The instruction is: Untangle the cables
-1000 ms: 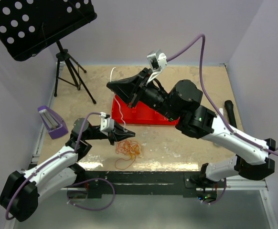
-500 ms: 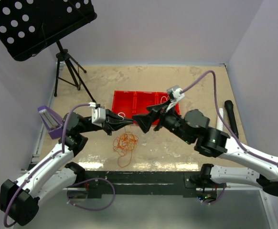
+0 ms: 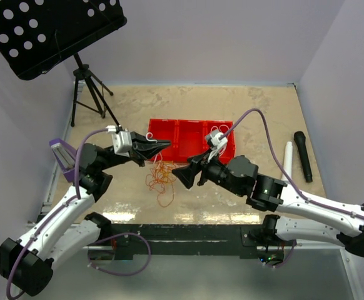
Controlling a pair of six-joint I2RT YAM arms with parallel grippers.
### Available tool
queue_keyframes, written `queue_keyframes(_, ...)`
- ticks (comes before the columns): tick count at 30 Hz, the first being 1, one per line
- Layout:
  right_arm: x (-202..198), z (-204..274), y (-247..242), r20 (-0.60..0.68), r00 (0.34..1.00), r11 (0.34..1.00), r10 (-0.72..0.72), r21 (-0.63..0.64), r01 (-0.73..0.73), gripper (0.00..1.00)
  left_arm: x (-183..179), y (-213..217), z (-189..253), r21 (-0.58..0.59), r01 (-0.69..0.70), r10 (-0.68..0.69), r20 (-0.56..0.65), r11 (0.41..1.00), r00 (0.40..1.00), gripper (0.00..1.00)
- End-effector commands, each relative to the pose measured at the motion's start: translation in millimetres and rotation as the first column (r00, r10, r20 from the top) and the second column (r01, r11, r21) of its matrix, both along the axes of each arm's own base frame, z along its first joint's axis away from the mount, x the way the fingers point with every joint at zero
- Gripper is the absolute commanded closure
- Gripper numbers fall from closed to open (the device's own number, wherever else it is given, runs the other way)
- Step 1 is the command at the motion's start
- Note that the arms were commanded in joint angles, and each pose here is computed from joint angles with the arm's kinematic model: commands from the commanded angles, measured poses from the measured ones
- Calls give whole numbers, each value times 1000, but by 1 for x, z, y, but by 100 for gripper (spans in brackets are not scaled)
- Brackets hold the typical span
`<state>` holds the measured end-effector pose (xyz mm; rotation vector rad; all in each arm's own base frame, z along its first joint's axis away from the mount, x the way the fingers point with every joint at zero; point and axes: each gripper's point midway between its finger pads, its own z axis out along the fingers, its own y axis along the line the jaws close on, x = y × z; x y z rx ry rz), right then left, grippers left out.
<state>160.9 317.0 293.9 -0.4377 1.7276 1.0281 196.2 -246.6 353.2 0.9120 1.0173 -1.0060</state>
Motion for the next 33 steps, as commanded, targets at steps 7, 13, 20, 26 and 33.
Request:
queue_keyframes(7,6,35,46,114,993,997,-31,79,22,36,1,6,38,-50,-30,35,102,998,994,100)
queue_keyframes(13,28,29,54,108,983,988,-150,58,144,54,-6,6,43,-53,-6,11,103,999,995,100)
queue_keyframes(20,38,21,63,111,971,977,-211,28,209,59,-15,5,48,-58,34,-29,93,998,995,100)
queue_keyframes(26,43,6,70,106,967,972,-232,1,234,63,-24,6,58,-69,70,-63,94,995,994,100)
queue_keyframes(33,41,-31,78,41,973,973,-229,-34,230,64,-35,7,82,-87,103,-93,109,991,990,100)
